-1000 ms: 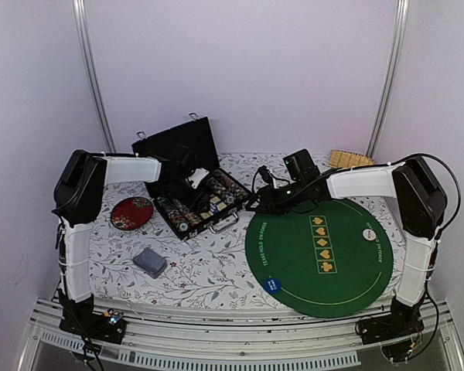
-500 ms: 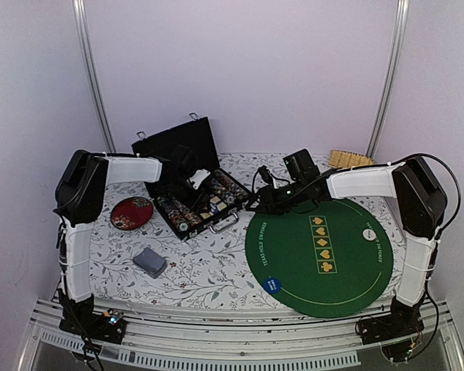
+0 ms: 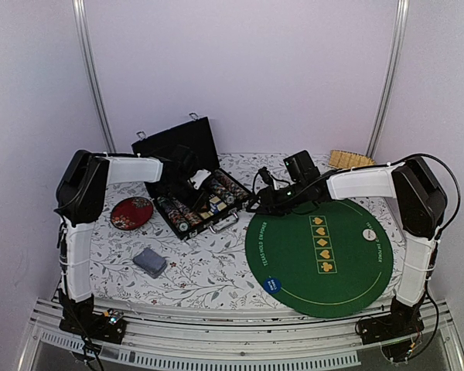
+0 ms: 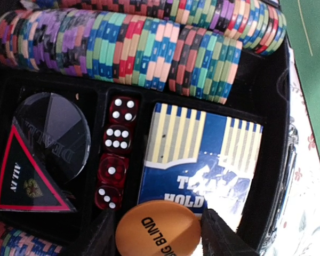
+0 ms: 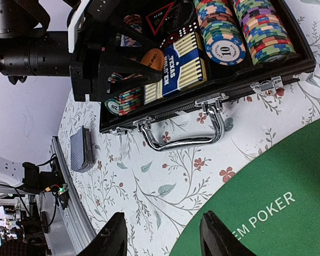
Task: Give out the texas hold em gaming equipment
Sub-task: Pick up the big blind button from the poker case.
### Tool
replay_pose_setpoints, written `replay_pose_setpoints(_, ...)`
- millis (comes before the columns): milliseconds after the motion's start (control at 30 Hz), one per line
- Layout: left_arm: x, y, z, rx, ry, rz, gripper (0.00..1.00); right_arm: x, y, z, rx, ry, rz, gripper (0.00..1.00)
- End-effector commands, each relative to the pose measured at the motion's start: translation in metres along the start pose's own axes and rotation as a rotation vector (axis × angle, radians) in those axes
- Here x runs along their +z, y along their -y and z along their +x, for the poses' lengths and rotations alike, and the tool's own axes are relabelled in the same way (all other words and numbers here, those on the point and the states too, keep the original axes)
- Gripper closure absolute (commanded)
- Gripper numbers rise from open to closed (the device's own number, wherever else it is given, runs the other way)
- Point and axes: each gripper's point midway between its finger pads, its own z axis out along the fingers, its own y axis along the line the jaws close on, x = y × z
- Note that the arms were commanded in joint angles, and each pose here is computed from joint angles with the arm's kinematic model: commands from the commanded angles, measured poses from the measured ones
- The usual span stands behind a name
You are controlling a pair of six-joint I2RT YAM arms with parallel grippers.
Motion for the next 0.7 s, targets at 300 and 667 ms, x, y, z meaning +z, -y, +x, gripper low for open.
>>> replay_pose_setpoints(300, -0.024, -0.010, -0.008, -0.016, 0.011, -0.085, 0.55, -0.015, -0.015, -0.019, -0.035, 0.042, -0.017, 0.51)
replay_pose_setpoints(667, -0.061, 0.011, -0.029, -0.004, 0.163, -0.003, 0.56, -0.024, -0.038, -0.031, -0.054, 0.067, -0.100, 0.51)
